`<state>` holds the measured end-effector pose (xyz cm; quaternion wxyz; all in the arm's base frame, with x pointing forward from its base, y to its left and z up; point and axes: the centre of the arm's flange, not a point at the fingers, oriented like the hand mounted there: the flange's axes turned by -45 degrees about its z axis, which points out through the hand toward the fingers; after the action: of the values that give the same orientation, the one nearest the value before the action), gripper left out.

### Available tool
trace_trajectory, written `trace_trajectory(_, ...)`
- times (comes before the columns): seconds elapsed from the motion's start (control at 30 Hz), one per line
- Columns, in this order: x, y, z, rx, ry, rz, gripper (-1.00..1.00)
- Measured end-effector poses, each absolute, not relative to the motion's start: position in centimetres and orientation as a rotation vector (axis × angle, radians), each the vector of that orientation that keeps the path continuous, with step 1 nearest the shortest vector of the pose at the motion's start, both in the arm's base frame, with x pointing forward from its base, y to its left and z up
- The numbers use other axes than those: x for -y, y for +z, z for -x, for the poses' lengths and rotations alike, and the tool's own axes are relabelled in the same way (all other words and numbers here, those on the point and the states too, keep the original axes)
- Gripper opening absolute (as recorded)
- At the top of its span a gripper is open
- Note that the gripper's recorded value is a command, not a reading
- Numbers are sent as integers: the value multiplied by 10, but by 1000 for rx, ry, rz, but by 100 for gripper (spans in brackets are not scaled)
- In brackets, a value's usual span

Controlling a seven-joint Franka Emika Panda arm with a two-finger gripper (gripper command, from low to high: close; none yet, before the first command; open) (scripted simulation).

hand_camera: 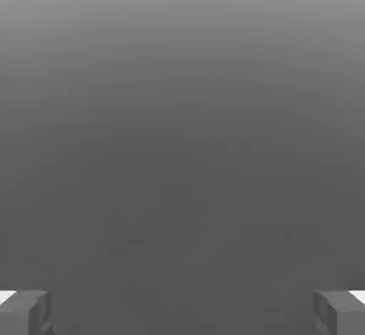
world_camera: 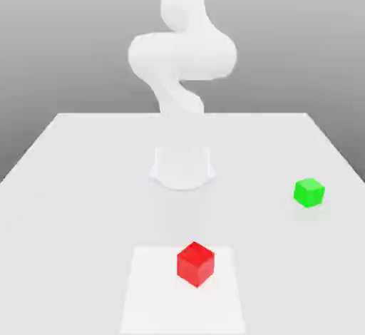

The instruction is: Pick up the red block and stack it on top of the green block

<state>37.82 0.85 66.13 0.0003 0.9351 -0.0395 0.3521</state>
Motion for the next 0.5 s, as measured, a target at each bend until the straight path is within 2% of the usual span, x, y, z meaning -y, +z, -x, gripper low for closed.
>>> trace_trajectory(0.1, -15, 587, -413, 273, 935, -2979, 0)
trace_trajectory(0.23, -18, 488, -438, 470, 713, -3010, 0)
trace_trajectory(0.37, -17, 387, -439, 674, 484, -3017, 0)
trace_trajectory(0.5, -18, 289, -416, 893, 236, -2995, 0)
